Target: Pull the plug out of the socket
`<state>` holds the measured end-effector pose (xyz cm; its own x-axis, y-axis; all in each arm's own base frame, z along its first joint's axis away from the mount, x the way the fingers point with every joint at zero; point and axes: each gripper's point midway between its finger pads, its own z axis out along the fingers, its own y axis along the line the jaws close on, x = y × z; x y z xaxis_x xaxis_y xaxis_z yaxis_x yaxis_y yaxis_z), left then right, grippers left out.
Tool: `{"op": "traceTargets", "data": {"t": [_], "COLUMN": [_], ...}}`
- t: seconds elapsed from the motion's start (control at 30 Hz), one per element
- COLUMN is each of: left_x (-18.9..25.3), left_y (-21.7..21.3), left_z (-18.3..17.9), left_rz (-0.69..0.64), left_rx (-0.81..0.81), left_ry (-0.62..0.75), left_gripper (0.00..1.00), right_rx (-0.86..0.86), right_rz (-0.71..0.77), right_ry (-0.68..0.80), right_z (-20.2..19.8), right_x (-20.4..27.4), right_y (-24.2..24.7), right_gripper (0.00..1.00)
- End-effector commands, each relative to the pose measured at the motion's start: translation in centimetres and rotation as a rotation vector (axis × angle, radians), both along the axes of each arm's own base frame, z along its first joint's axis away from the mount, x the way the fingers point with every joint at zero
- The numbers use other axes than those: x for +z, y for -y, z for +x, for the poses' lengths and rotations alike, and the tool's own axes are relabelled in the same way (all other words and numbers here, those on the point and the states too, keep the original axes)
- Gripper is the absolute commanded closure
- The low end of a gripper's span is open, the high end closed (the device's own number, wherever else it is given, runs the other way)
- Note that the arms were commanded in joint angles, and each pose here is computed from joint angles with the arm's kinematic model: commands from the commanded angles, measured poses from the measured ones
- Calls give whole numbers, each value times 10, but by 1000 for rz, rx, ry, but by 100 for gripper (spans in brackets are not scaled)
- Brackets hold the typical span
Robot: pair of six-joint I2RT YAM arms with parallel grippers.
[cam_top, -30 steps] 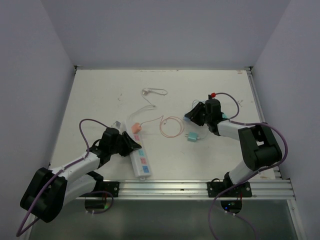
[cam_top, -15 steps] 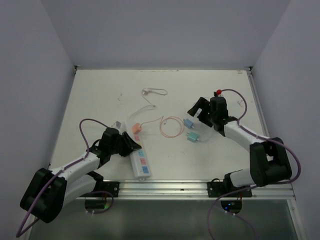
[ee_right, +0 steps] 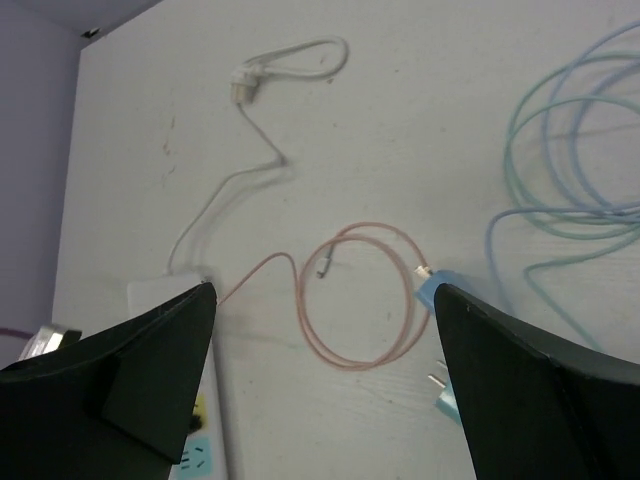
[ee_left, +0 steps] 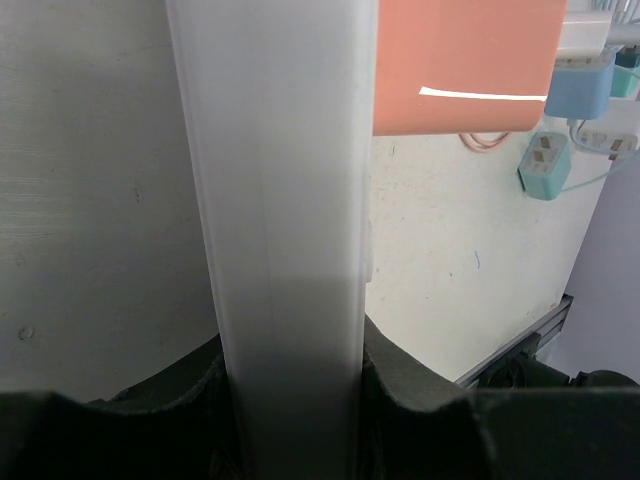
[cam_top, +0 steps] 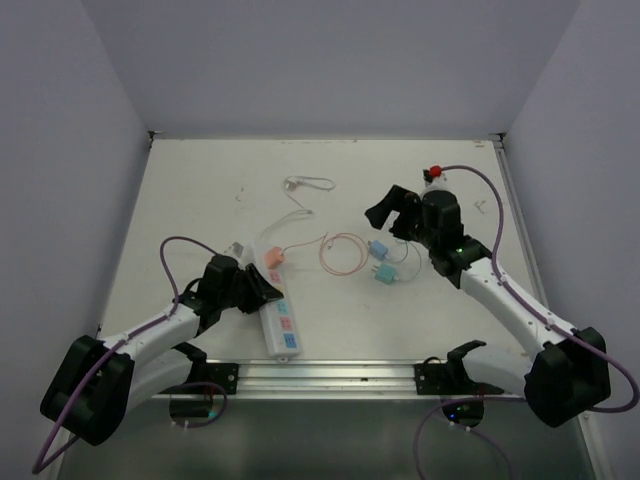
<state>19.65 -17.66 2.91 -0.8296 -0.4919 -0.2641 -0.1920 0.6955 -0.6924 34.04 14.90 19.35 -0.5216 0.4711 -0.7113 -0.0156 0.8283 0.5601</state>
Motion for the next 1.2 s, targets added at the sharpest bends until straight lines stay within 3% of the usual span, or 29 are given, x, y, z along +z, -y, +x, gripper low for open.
{"op": "traceTargets", "data": {"t": [0.0, 0.27, 0.53, 0.93, 1.17], "left_x": [-1, 0, 1, 0, 4], "left_y": [-3, -2, 0, 0, 4], "left_z": [2, 1, 0, -2, 3], "left_rz": [45, 39, 37, 36, 19], "left_rx": [-27, -38, -57, -68, -71], "left_ry": [11, 12, 17, 14, 37], "left_gripper": [100, 100, 100, 100, 100], "right_rx": [167, 348, 421, 406, 427], "right_rz": [69, 244, 235, 182, 178], "right_ry": [55, 44, -13, -68, -99], "right_z": [-13, -39, -54, -30, -32], "right_x": [21, 8, -32, -75, -93], "right_y": [-60, -175, -256, -290, -296], "right_gripper": [6, 8, 11, 15, 31]}}
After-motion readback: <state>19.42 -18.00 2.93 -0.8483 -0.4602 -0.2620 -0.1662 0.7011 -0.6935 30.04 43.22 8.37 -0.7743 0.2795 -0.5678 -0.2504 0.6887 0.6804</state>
